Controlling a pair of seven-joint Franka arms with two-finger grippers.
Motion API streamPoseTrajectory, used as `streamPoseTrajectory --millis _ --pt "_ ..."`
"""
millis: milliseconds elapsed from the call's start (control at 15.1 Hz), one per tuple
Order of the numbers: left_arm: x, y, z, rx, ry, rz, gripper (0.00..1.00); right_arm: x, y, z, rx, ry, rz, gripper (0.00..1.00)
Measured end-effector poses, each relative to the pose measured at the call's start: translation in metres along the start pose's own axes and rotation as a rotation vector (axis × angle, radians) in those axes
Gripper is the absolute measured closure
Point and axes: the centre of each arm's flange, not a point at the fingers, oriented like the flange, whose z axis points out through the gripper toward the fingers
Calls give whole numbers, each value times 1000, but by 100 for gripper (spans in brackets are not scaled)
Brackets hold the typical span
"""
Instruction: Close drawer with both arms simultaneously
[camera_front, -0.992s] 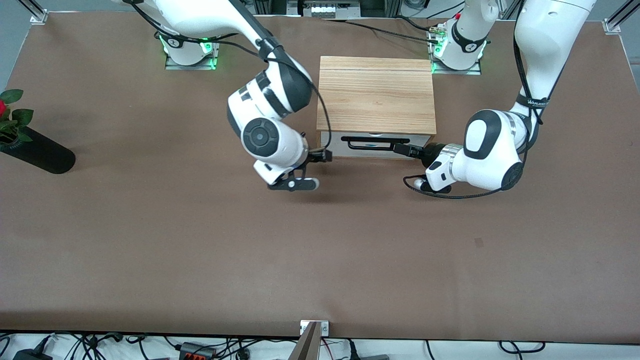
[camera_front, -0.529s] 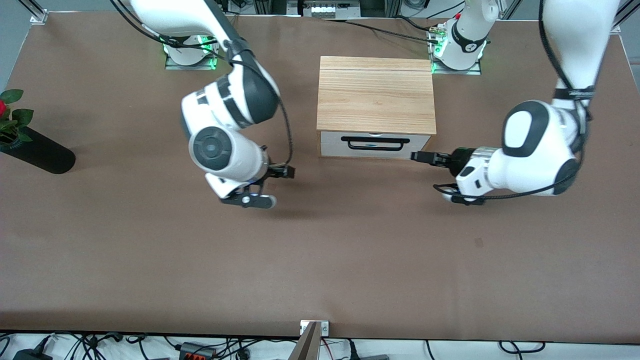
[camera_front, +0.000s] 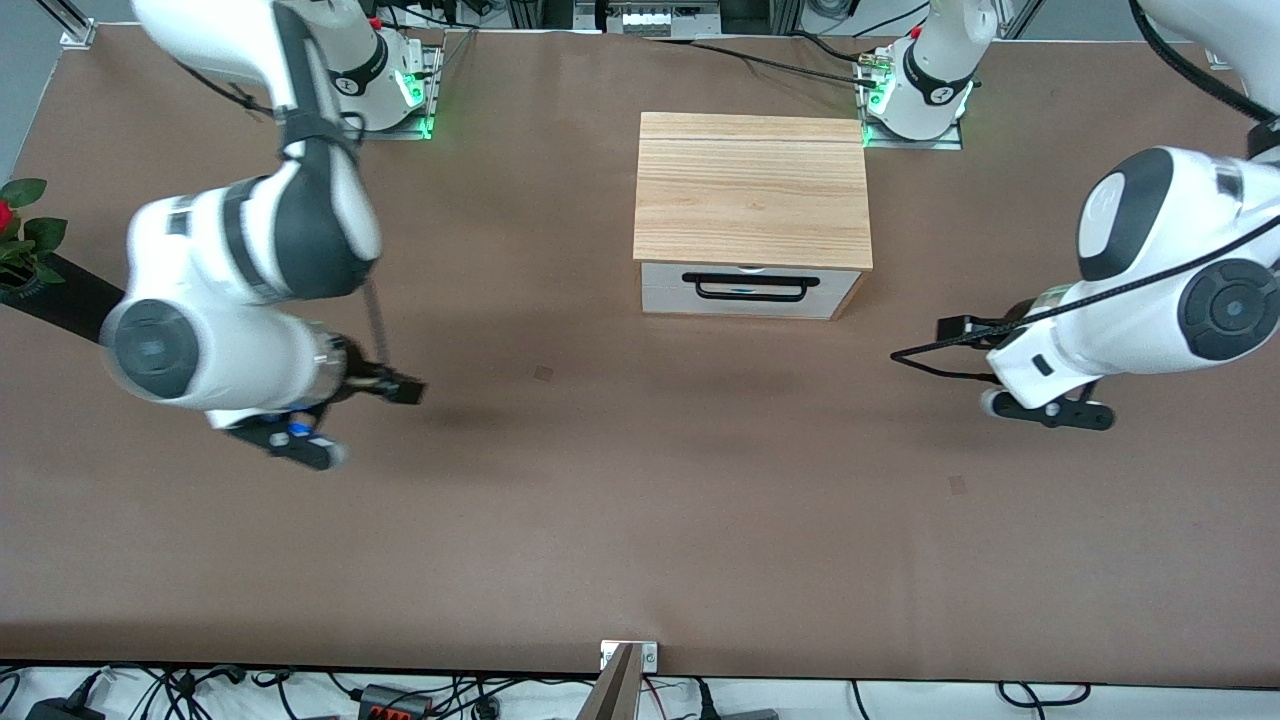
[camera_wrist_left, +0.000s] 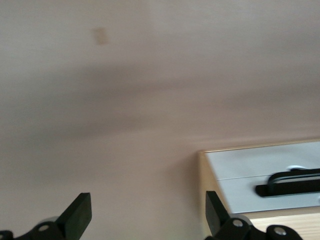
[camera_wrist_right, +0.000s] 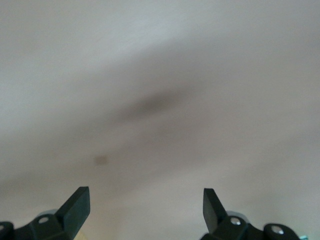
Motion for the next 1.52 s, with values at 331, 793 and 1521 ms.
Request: streamPoseTrajectory --millis 331,793,1521 --pt "-44 -37 -81 -4 113 -91 0 28 100 -66 44 46 34 0" --pt "-103 -58 -95 -16 266 -147 0 -5 171 -101 29 173 -225 0" --pt "-110 -58 -75 -16 222 -148 0 -66 182 -77 -51 178 -315 0"
